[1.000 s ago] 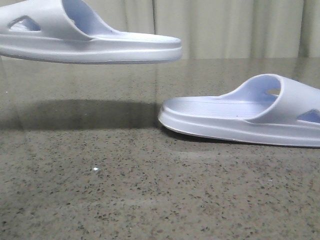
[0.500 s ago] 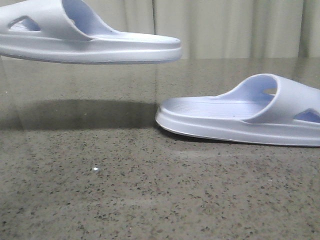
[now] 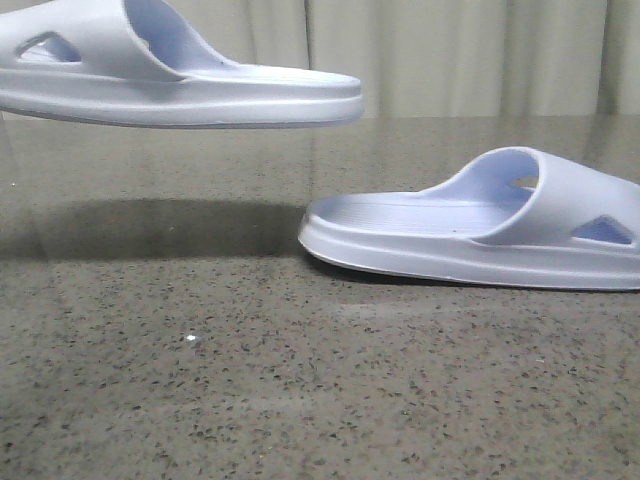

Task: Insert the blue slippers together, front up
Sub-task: 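Lower the right gripper onto the other slipper's heel rim and close it, then lift the second slipper with the right gripper toward the left gripper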

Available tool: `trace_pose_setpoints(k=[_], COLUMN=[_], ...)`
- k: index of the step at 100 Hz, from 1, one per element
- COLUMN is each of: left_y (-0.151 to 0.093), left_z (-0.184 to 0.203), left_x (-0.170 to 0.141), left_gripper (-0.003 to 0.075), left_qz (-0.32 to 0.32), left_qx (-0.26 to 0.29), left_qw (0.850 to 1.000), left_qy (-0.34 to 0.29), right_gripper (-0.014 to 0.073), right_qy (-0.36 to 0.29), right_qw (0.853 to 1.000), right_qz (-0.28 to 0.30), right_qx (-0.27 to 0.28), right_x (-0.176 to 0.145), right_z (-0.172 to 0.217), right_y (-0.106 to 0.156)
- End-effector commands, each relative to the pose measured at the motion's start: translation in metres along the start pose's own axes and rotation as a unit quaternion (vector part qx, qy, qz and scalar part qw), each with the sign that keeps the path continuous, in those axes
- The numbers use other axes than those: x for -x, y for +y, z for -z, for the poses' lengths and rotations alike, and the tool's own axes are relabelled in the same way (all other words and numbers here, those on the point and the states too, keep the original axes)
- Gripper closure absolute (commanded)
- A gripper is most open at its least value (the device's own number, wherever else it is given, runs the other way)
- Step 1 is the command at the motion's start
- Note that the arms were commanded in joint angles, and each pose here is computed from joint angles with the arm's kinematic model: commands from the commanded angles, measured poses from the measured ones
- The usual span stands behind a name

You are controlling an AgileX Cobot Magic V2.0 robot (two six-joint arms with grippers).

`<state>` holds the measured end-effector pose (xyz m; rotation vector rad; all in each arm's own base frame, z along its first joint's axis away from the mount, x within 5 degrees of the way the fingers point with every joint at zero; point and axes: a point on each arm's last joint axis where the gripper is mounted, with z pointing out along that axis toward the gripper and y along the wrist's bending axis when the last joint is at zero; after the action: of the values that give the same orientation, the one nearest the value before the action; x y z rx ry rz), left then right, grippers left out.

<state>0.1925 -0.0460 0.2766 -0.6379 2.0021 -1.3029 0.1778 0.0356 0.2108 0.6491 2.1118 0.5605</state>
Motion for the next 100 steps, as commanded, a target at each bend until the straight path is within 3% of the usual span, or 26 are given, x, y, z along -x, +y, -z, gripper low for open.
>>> trace_pose_setpoints(k=[1, 22, 59, 75, 100], left_y=[-0.014, -0.014, -0.015, -0.016, -0.016], left_z=[0.004, 0.004, 0.004, 0.004, 0.004], left_x=[0.003, 0.003, 0.003, 0.004, 0.004], left_gripper=[0.0704, 0.0704, 0.0704, 0.0704, 0.0704], left_qz=[0.005, 0.005, 0.008, 0.015, 0.016], left_qx=[-0.035, -0.035, -0.037, -0.043, -0.045], left_qw=[0.999, 0.999, 0.999, 0.999, 0.999], left_qy=[-0.008, -0.008, -0.009, -0.013, -0.011], right_gripper=[0.0503, 0.0704, 0.0702, 0.0702, 0.0702], right_qy=[0.0, -0.012, -0.108, -0.2, -0.282], right_qw=[1.0, 1.0, 0.992, 0.973, 0.945], right_qz=[-0.001, -0.001, -0.002, 0.001, 0.004], right_qx=[0.004, 0.009, 0.064, 0.118, 0.166], right_x=[0.003, 0.005, 0.027, 0.051, 0.075], right_z=[0.0, 0.0, 0.011, 0.026, 0.04], right_y=[0.004, 0.005, 0.02, 0.037, 0.056])
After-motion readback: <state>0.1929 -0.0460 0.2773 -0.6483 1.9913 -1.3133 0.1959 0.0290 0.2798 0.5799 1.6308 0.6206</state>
